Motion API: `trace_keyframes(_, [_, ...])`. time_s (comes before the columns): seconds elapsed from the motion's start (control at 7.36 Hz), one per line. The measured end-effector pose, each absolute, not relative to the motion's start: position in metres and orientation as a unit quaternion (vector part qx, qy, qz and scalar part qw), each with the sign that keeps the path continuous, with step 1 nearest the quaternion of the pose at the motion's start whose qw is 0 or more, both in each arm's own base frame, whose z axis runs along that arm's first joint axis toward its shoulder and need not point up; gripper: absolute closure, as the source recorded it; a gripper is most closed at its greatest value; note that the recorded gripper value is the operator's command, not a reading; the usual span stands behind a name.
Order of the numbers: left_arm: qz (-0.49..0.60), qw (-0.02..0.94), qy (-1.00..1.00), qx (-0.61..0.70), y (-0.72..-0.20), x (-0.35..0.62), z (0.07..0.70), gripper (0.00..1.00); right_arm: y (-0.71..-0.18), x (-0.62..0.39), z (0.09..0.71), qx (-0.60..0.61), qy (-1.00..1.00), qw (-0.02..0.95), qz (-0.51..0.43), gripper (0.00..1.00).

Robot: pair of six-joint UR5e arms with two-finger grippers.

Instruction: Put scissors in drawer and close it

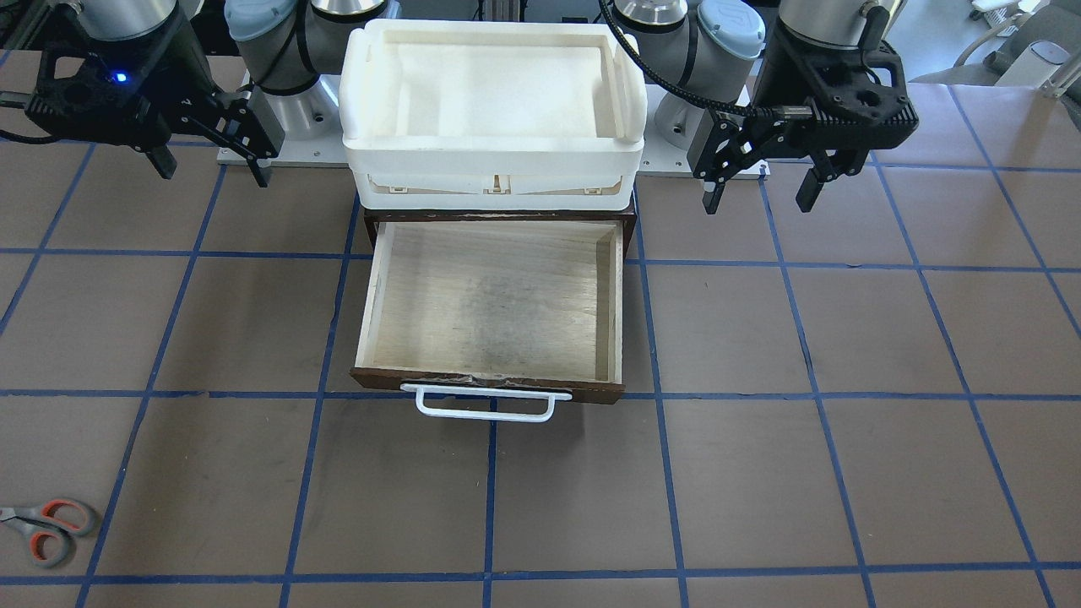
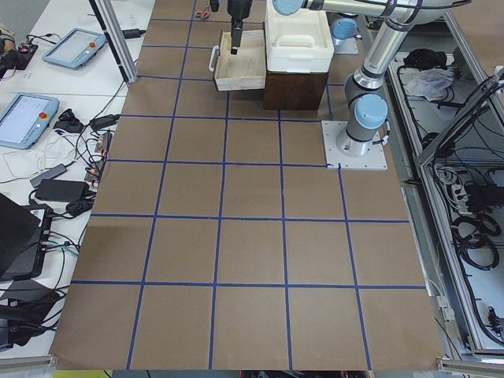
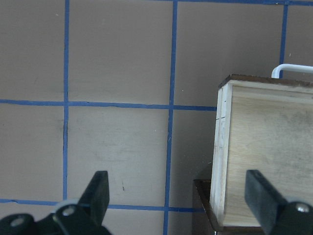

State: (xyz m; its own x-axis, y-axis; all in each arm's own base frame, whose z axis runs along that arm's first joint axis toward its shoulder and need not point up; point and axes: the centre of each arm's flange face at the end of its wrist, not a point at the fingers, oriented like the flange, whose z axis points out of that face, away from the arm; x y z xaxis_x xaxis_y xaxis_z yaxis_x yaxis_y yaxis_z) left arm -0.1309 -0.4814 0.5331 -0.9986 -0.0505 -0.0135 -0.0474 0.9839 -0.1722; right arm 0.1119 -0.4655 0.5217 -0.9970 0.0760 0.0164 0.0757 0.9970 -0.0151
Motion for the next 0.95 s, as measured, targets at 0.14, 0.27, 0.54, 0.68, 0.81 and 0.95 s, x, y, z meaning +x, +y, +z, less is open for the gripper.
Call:
trace_keyframes(0.14, [-0.086, 0.009, 0.996, -0.025, -0.4814, -0.1308, 0.5331, 0.0, -0.4639, 0.1117, 0.523, -0.038, -0.999, 0.009, 0.008, 0.0])
trace_keyframes(0.27, [-0.086, 0.009, 0.996, -0.025, -0.4815, -0.1306, 0.533, 0.0, -0.4644, 0.1115, 0.5222, -0.038, -0.999, 0.011, 0.008, 0.0])
trace_keyframes(0.54, [-0.086, 0.008, 0.996, -0.025, -0.4819, -0.1305, 0.5326, 0.0, -0.4666, 0.1108, 0.5191, -0.038, -0.999, 0.012, 0.008, 0.0])
trace_keyframes(0.68, [-0.086, 0.008, 0.996, -0.025, -0.4817, -0.1305, 0.5328, 0.0, -0.467, 0.1106, 0.5186, -0.04, -0.999, 0.01, 0.009, 0.0])
trace_keyframes(0.81, [-0.086, 0.008, 0.996, -0.025, -0.4817, -0.1305, 0.5329, 0.0, -0.4692, 0.1109, 0.519, -0.04, -0.999, 0.007, 0.016, 0.0])
trace_keyframes(0.95, [-0.086, 0.008, 0.996, -0.025, -0.4817, -0.1304, 0.5328, 0.0, -0.4729, 0.1105, 0.52, -0.039, -0.999, 0.005, 0.028, 0.0])
